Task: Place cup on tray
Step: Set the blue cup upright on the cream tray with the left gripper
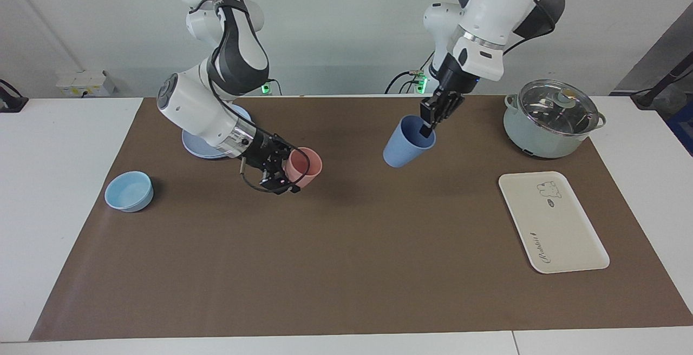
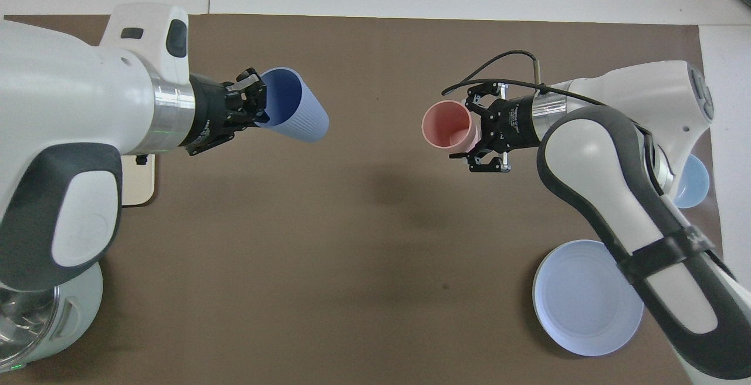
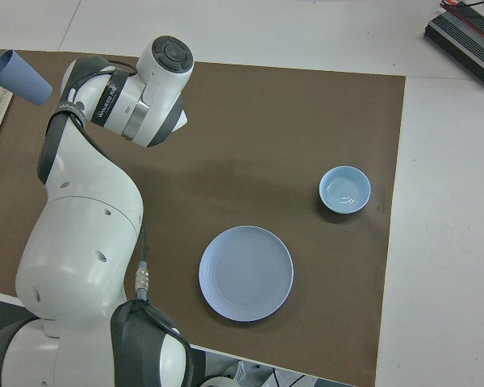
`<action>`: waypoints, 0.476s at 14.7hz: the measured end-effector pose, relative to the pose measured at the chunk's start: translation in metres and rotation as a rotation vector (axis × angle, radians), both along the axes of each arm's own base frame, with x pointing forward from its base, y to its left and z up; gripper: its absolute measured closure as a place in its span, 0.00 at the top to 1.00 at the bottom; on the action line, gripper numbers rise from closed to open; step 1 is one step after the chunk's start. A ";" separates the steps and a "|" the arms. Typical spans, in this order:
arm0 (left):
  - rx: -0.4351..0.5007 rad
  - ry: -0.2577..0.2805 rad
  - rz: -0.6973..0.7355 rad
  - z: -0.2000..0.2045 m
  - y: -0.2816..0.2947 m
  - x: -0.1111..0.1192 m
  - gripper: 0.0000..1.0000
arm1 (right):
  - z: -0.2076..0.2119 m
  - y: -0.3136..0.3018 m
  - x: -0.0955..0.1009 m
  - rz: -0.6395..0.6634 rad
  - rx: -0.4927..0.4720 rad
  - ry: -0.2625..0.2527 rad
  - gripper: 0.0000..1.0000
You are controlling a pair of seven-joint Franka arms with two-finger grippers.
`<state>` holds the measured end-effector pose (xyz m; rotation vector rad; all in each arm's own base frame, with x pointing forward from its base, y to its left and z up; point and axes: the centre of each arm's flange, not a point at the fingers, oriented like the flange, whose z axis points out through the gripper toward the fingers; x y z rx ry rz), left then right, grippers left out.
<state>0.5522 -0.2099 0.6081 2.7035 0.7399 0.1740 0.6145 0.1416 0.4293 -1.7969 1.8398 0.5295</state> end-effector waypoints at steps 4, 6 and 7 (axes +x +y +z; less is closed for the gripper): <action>0.091 -0.012 -0.103 -0.045 0.136 0.016 0.05 | -0.032 -0.079 0.011 -0.020 0.062 0.019 0.78; 0.126 -0.040 -0.140 -0.073 0.195 0.024 0.05 | -0.050 -0.115 0.012 -0.035 0.128 0.034 0.78; 0.144 -0.048 -0.163 -0.089 0.225 0.030 0.05 | -0.059 -0.131 0.011 -0.036 0.159 0.041 0.78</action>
